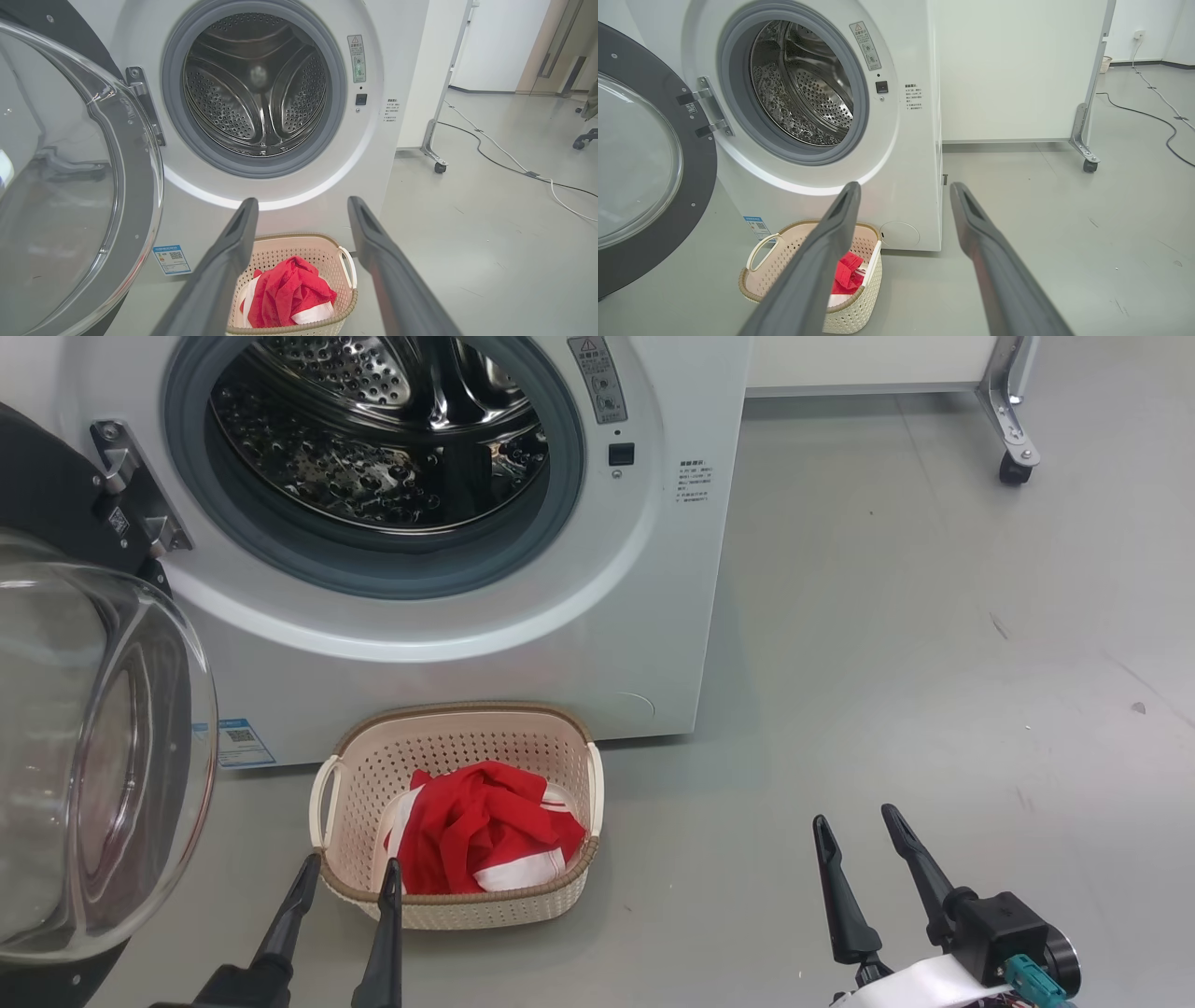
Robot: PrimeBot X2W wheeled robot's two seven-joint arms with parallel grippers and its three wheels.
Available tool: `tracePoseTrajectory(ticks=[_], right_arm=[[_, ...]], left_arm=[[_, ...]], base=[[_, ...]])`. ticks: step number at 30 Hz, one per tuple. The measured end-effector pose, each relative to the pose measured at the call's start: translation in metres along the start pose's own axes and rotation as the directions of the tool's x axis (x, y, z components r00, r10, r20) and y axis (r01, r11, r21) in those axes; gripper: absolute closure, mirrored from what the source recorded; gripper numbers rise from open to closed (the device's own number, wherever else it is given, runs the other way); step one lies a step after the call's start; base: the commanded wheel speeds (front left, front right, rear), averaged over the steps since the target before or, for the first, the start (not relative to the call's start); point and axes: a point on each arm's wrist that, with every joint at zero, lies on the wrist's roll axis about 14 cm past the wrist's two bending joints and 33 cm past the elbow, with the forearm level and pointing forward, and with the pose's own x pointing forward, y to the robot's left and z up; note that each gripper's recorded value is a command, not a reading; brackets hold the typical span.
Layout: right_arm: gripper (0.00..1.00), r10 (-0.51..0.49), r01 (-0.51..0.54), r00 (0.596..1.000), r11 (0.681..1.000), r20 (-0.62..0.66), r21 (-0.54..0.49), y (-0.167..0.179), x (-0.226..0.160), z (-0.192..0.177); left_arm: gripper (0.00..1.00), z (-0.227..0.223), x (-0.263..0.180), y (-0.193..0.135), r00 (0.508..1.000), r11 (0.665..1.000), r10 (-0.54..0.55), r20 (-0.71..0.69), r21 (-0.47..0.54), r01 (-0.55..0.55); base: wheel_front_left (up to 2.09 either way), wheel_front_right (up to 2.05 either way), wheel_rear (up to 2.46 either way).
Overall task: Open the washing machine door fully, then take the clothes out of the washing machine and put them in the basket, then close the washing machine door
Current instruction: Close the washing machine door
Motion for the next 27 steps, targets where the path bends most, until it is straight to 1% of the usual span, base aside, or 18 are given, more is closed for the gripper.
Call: tracePoseTrajectory(ticks=[14, 27], right_arm=[[0.00, -0.008, 0.008, 1.000, 1.000, -0.004, 0.000, -0.0024, 0.0012, -0.0009], [0.00, -0.015, 0.015, 1.000, 1.000, -0.005, 0.000, -0.0034, 0.0018, -0.0014]], left_arm=[[0.00, 0.0030, 0.0019, -0.0007, 1.000, 1.000, -0.004, 0.005, -0.001, 0.004], [0.00, 0.0035, 0.0026, -0.0001, 1.000, 1.000, -0.004, 0.005, 0.000, 0.004]], base=[[-0.60, 0.60, 0.00], [-0.15, 0.15, 0.00]])
